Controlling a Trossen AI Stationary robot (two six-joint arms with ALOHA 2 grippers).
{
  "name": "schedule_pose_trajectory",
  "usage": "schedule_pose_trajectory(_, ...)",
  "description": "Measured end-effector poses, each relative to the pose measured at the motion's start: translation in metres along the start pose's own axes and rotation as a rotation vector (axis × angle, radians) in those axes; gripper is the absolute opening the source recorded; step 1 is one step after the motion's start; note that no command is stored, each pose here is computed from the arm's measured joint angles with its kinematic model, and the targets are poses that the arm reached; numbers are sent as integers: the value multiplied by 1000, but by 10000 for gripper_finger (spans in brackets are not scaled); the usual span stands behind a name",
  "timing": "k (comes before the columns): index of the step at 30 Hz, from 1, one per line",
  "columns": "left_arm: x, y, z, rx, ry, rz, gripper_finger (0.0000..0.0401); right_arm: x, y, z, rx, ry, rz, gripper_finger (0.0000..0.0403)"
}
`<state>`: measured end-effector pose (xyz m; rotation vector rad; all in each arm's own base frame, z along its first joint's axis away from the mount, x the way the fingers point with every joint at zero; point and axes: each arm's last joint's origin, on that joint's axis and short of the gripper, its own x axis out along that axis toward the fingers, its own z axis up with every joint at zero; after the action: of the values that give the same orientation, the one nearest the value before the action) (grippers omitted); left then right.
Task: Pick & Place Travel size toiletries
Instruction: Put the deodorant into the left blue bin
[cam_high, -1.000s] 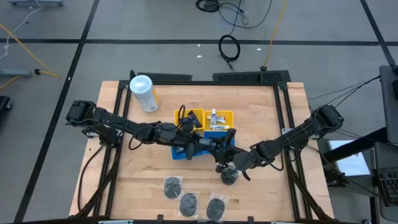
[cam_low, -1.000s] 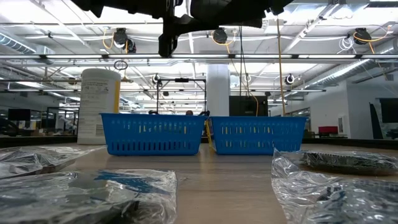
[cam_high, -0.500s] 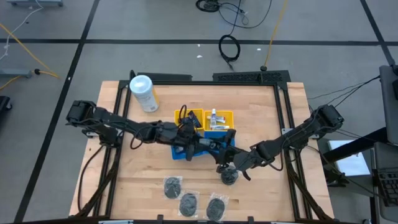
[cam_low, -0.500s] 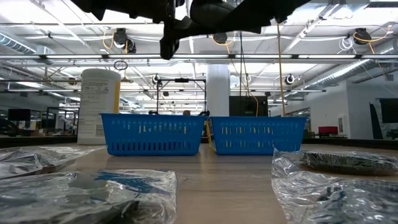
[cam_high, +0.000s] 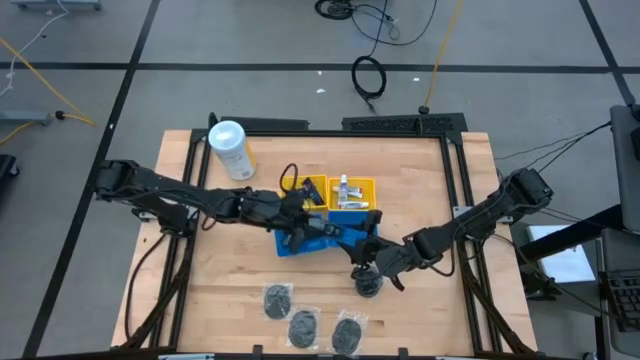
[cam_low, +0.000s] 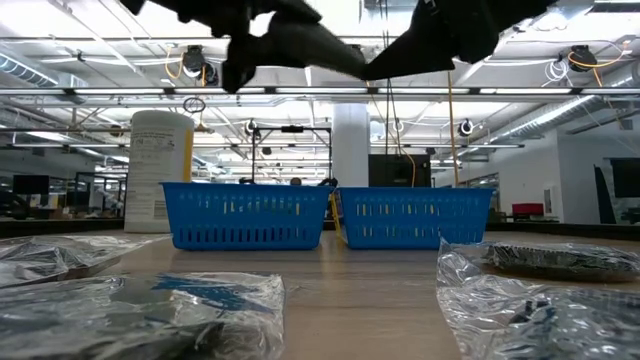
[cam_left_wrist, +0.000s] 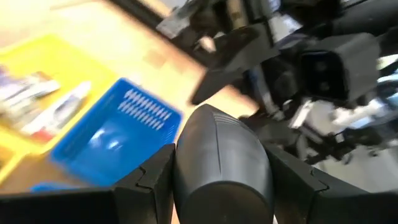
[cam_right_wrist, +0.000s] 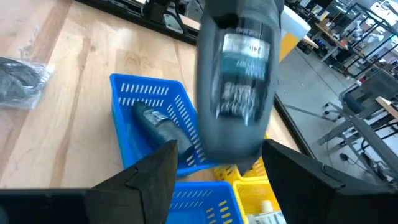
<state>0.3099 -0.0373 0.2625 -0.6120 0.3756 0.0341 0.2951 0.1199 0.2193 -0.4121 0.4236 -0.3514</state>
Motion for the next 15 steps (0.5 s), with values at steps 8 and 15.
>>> schedule_pose_trajectory(8, -29, 2, -14, -1, 112, 244, 186, 0, 0, -2, 11, 10, 1, 223)
schedule_pose_trajectory(15, -33, -7, -31, 17, 151, 299, 186, 0, 0, -1, 22, 1, 0, 221)
